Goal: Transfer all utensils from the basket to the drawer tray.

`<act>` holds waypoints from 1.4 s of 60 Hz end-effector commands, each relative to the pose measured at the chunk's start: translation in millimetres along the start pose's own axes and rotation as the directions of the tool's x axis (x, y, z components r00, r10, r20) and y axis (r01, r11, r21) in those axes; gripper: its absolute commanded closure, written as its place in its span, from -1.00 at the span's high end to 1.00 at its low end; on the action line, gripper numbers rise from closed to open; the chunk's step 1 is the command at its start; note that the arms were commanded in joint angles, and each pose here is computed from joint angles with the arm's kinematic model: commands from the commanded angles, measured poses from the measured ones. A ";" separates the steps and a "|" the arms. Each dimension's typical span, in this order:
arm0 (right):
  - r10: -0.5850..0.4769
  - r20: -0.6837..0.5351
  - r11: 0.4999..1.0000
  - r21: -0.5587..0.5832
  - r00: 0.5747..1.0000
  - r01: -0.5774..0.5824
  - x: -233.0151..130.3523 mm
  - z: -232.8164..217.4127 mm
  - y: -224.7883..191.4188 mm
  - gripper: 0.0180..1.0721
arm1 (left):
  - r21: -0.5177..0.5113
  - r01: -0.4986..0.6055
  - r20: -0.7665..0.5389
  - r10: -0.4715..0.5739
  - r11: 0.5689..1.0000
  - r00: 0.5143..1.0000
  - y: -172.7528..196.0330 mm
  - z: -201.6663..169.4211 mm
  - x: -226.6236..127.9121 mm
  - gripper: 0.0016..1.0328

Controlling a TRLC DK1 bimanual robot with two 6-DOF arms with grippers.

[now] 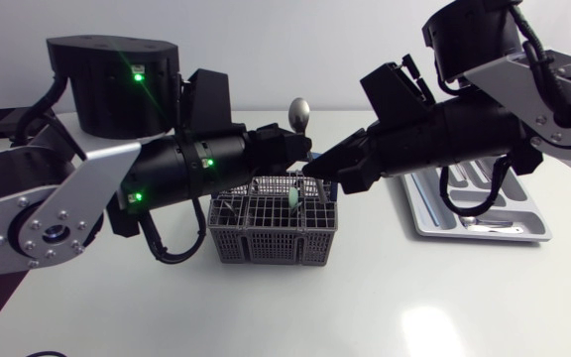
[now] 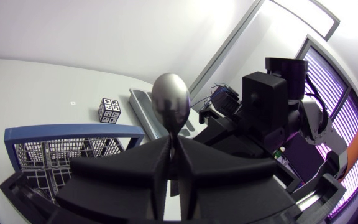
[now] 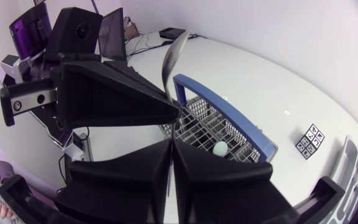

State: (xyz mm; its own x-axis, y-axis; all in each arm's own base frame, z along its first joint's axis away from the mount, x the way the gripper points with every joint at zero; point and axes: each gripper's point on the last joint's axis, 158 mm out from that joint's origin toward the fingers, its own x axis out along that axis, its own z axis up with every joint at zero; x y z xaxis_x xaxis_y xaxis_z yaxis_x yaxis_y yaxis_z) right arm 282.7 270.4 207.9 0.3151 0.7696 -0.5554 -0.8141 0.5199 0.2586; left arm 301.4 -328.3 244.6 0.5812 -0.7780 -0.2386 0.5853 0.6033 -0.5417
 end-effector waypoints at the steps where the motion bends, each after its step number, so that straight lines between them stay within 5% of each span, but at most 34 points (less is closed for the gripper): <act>1: 0.003 -0.065 0.999 0.044 0.998 0.000 9.8 -24.0 -5.1 -0.89 | -0.029 0.038 0.064 -0.036 0.999 0.997 -8.7 19.4 -3.1 -0.74; 10: 0.005 -0.084 0.999 0.047 0.996 -0.001 11.1 -34.4 -5.9 -0.89 | -0.024 0.014 0.155 -0.010 1.000 0.988 -2.1 46.0 -10.5 -0.57; 24: -0.010 -0.104 0.998 0.053 0.994 0.015 3.3 -51.2 -13.8 -0.89 | -0.041 -0.052 0.226 0.060 0.998 0.972 16.1 83.5 -29.1 0.09; 31: -0.021 -0.112 0.998 0.052 0.993 0.027 -1.2 -60.4 -19.6 -0.89 | -0.046 -0.079 0.264 0.089 0.996 0.960 24.3 102.3 -43.2 0.25; 45: -0.040 -0.122 0.998 0.039 0.992 0.045 -8.4 -74.8 -27.4 -0.89 | -0.038 -0.101 0.317 0.108 0.994 0.942 29.3 129.4 -67.9 0.25; 61: -0.145 -0.088 0.989 0.023 0.986 0.147 -61.1 -83.7 -79.5 -0.88 | -0.010 -0.171 0.257 0.167 0.985 0.952 59.2 129.0 -83.0 0.24; 84: -0.269 -0.140 0.961 -0.107 0.953 0.255 -149.2 -136.9 -185.3 -0.87 | 0.259 -0.250 0.097 0.233 0.933 0.968 80.6 95.3 -86.6 0.24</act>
State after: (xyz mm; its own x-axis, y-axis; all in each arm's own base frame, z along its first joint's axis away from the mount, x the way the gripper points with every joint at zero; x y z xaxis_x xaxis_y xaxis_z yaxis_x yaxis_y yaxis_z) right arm 312.7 30.9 139.2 0.4538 0.5512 -0.7001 -0.7099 0.6985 0.0898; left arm 352.1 -198.2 276.5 0.7412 -0.5911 -0.3180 0.4992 0.8022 -0.3276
